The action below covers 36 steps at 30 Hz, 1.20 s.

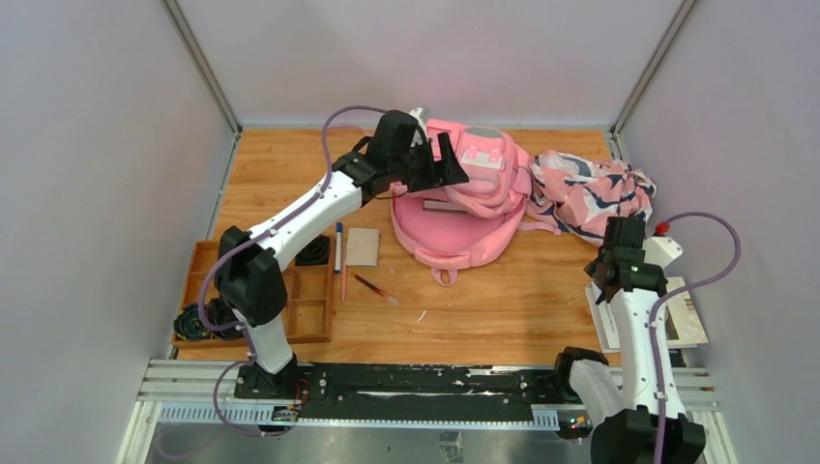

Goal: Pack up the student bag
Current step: Adjust the student bag at the center of the board, then adjust the book at the center of the board.

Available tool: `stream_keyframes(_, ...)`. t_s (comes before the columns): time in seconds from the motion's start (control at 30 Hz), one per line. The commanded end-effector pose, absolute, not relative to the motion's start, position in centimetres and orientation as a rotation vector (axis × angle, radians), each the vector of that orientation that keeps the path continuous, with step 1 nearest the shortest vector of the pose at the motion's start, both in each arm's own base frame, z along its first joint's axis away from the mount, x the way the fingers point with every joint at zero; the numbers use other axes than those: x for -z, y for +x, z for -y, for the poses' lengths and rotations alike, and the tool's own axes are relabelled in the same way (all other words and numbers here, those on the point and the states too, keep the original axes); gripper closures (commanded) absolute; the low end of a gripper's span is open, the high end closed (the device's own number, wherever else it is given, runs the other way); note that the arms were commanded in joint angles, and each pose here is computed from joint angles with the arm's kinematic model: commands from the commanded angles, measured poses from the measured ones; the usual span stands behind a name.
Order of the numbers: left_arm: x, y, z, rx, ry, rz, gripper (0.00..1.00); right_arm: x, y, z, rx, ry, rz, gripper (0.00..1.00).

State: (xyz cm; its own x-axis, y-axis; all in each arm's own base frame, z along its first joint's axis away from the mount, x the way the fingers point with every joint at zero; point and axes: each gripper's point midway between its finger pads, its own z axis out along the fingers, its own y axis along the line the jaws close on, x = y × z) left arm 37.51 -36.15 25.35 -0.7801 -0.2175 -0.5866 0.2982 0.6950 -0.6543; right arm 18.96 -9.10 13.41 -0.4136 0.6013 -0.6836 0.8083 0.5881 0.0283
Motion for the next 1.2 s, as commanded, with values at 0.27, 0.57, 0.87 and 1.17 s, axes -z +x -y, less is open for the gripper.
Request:
stream_keyframes(0.27,-30.6,33.9,34.7,0.897,0.233,-2.103,0.0,-10.7,13.8,14.9,0.803,1.515,-2.116,0.32)
stream_keyframes(0.57,-29.8,32.5,36.3,0.937,0.274,-2.123,0.0,-4.9,17.6,12.4,0.497,1.452,-2.283,0.32)
stream_keyframes(0.87,-29.5,32.5,36.4,0.931,0.271,-2.13,0.0,-0.5,19.0,6.6,0.065,1.46,-2.465,0.34)
stream_keyframes(1.17,-28.6,32.8,37.0,0.945,0.263,-2.149,0.0,0.0,18.9,-2.2,-0.255,1.202,-2.611,0.35)
